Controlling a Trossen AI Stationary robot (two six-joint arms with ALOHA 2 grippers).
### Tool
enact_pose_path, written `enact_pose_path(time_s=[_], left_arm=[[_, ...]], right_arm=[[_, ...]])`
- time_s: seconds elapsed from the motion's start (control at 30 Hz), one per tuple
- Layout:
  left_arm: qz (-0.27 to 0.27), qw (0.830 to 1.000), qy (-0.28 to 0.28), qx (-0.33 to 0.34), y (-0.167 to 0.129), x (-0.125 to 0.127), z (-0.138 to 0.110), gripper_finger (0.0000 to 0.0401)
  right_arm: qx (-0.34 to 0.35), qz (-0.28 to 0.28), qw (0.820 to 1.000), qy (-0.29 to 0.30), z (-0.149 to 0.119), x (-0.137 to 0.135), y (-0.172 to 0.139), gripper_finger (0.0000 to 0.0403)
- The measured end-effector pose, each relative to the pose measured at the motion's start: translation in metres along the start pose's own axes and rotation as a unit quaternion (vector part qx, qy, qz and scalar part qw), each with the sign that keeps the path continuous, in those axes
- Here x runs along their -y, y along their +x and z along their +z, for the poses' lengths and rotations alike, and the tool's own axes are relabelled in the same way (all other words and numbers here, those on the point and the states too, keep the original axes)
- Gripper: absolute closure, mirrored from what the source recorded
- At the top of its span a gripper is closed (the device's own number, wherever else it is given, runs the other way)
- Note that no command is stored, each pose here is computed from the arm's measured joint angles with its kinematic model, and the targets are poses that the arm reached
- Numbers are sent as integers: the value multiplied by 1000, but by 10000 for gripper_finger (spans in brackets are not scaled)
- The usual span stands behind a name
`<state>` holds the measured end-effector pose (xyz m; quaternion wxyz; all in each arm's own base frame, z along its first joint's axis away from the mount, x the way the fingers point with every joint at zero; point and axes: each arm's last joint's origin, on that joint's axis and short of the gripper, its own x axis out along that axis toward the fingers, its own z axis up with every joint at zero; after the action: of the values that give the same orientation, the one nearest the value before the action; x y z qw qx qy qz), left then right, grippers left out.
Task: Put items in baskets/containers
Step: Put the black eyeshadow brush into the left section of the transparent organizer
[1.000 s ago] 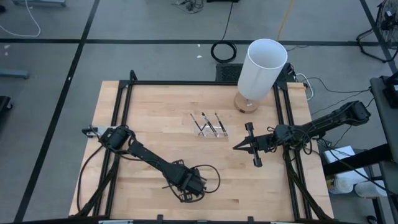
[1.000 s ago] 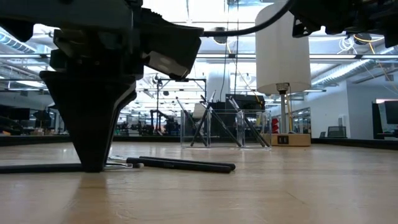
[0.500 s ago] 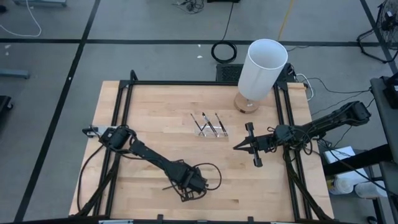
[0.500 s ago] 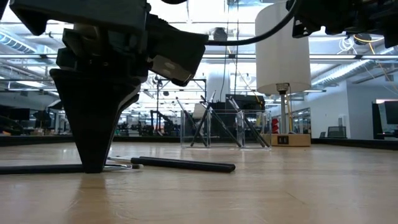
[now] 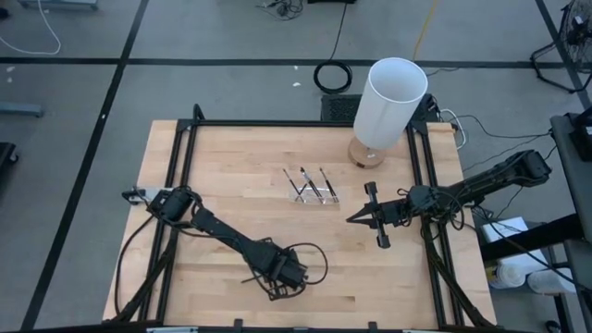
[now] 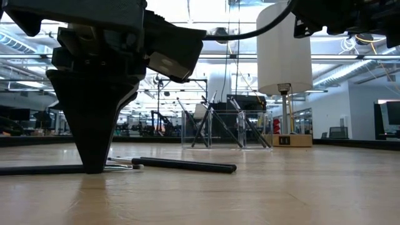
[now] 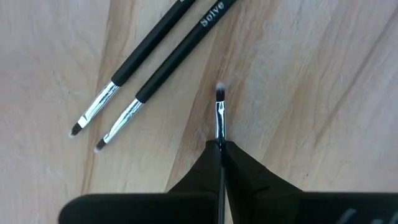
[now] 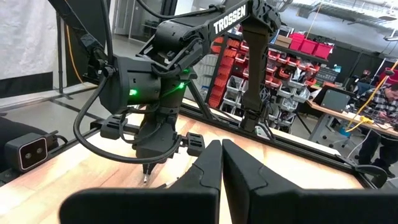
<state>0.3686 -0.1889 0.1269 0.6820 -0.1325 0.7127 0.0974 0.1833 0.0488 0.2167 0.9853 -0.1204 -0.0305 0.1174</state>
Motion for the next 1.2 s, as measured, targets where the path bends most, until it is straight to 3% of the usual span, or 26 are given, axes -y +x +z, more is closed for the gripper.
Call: enact_pose_path(time_s=[0.3,0.83,1.2], left_arm=[[12,1000,-3,-5,-1,0,-3,396],[64,998,13,-10,-30,3,-1,400],[65,998,19,-11,-31,4,-3,390]], right_arm=[[0,0,1000,0,0,0,0,403],[0,-1,1000,-1,0,0,0,403],[0,0,1000,-2,0,0,0,403]])
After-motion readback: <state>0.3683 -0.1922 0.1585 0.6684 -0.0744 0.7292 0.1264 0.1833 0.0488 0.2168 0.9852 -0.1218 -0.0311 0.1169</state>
